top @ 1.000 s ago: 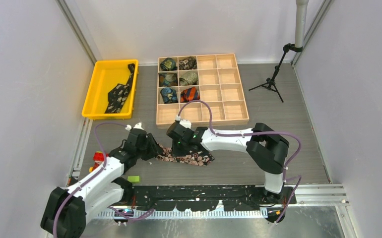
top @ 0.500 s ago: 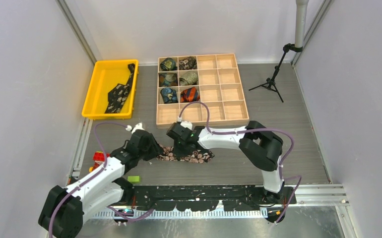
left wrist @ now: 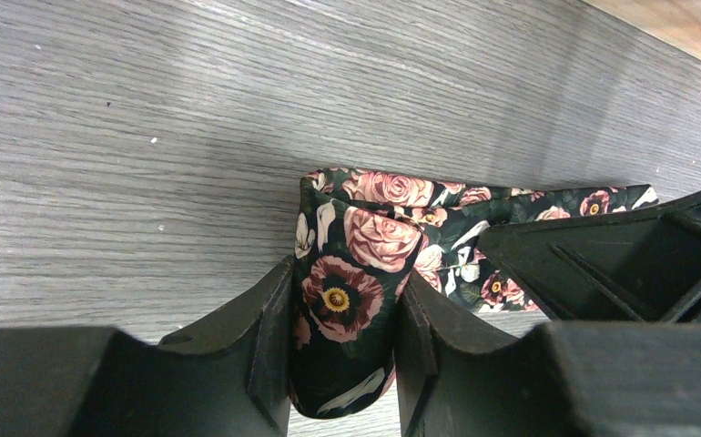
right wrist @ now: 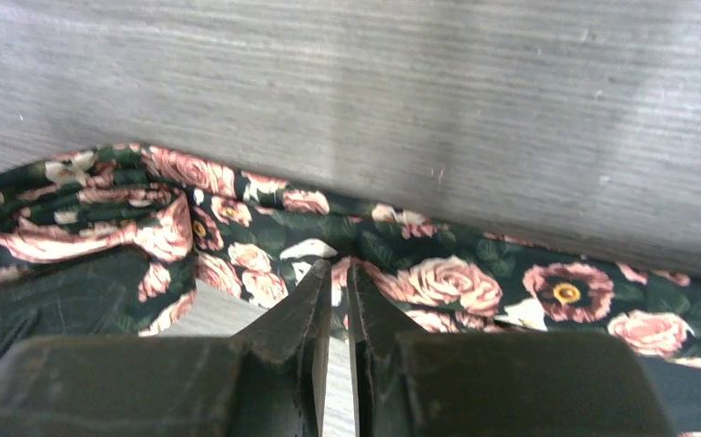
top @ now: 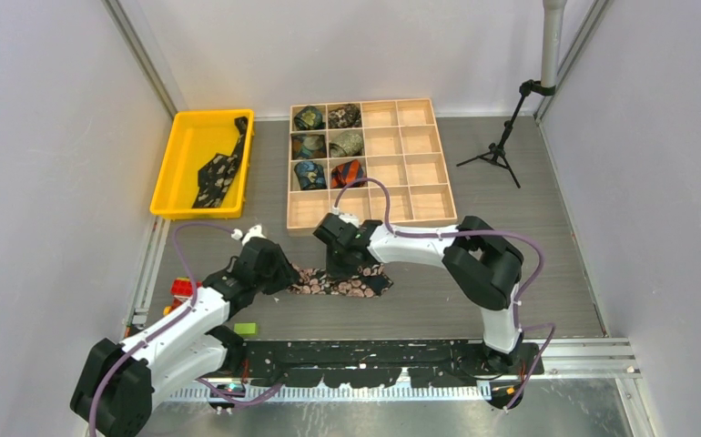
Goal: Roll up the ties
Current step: Roll the tie at the center of the board.
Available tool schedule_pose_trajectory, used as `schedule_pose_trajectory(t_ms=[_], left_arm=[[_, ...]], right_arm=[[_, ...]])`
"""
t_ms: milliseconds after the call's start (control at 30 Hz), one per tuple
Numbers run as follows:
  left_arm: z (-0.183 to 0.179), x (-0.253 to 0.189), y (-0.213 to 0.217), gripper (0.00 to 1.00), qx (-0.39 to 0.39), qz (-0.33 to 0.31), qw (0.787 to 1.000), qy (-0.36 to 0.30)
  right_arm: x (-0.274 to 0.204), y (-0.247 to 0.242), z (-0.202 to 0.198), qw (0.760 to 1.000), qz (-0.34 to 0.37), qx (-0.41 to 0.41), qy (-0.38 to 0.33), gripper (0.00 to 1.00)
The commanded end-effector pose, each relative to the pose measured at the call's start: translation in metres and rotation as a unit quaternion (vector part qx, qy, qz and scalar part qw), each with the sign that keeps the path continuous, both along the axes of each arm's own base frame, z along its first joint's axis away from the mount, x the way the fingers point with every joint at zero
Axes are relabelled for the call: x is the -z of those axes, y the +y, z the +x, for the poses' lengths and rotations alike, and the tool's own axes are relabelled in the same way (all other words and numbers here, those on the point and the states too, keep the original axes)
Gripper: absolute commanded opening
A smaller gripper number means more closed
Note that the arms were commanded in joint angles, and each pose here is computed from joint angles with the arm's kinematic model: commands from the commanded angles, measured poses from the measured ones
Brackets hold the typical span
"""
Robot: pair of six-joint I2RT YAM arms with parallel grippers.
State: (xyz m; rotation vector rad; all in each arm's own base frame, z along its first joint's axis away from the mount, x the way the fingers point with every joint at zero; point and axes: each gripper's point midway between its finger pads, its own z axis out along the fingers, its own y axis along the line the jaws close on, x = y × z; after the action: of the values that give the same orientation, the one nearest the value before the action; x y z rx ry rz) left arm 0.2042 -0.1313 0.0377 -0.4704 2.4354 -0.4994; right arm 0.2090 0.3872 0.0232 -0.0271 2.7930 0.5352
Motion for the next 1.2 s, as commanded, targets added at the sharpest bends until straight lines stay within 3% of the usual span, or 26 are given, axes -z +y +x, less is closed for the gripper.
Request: schedule_pose_trajectory(t_ms=[0,233,433,767,933,1167], left_arm=[[0.009,-0.005,0.007,0.29,-0.003,0.029,0.999,-0.016],[0.009,-0.011,0.006,0.28,0.007,0.03,0.999,-0.024],[0.006,-0.011,0.009,0.28,0.003,0.03,0.999,-0.027],[0.003,-0.013,0.012,0.27,0.008,0.04,0.999,-0.023],[0.002,-0.01,0.015,0.27,0.007,0.046,0.999,-0.022],[0.008,-0.015,0.02,0.26,-0.001,0.063,0.998,-0.03]], right_arm=[[-0.038,-0.003,-0.012,0.999,0.023,-0.025,-0.004,0.18],[-0.057,-0.014,-0.018,0.999,0.034,-0.005,-0.018,0.18],[-0.013,-0.032,-0.032,0.999,0.02,0.035,0.008,0.17],[0.034,-0.057,-0.021,0.997,-0.042,0.061,0.024,0.16],[0.025,-0.066,-0.011,0.997,-0.044,0.065,0.016,0.16],[-0.007,-0.061,-0.023,0.999,-0.036,0.005,0.018,0.16]])
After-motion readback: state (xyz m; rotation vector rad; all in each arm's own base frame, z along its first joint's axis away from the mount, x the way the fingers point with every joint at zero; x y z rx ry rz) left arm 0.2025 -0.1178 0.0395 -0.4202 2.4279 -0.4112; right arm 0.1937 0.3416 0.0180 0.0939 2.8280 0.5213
